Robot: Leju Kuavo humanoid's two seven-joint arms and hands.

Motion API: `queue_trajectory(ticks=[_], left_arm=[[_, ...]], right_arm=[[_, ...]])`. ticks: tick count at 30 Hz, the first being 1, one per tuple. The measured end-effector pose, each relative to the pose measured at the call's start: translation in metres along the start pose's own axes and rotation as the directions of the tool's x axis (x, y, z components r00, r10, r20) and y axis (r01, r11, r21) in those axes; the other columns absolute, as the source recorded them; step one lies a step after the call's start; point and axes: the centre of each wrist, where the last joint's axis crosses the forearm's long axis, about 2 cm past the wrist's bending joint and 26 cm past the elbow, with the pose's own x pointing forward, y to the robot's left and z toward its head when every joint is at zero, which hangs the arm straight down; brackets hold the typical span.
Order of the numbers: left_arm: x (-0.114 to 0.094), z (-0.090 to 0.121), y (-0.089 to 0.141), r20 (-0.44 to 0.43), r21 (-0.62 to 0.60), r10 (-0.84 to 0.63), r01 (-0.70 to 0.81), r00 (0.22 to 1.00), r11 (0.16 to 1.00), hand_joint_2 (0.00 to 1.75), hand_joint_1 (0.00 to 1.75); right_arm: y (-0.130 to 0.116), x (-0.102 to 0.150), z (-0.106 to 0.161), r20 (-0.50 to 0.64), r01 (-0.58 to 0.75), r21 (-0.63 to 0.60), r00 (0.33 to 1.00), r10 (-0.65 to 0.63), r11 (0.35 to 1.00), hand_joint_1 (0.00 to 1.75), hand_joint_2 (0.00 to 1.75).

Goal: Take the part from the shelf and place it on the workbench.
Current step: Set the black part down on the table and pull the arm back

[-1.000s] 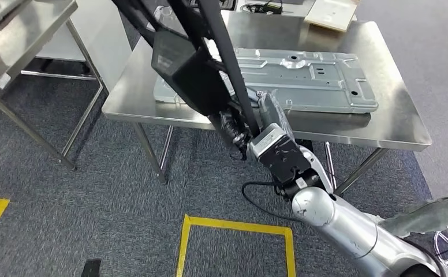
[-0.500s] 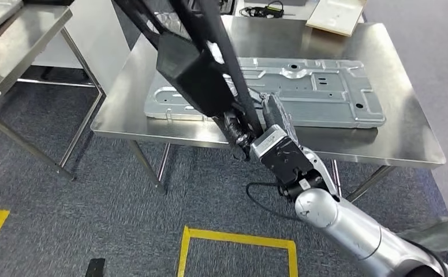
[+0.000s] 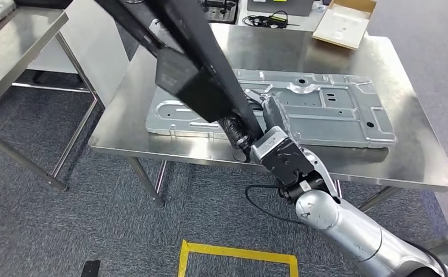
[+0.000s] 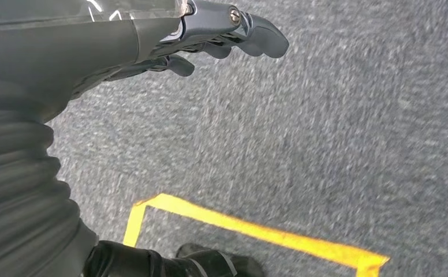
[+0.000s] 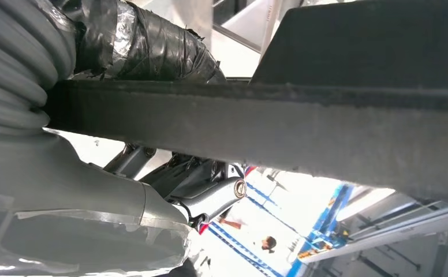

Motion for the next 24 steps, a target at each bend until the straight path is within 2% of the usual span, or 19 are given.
queue_trajectory(ticks=[16,24], left_arm=[[0.001,0.000,-0.001,0.019,0.005,-0.014,0.014,1.000,1.000,1.75,0.00],[0.002,-0.001,-0.001,0.034,-0.020,-0.008,0.009,0.999,1.000,1.75,0.00]], right_arm=[[-0.004,-0.002,0.001,-0.018,-0.013,-0.004,1.000,0.013,1.000,1.75,1.75],[-0.013,-0.007,0.003,-0.062,-0.043,-0.012,0.997,0.042,0.999,1.75,1.75]])
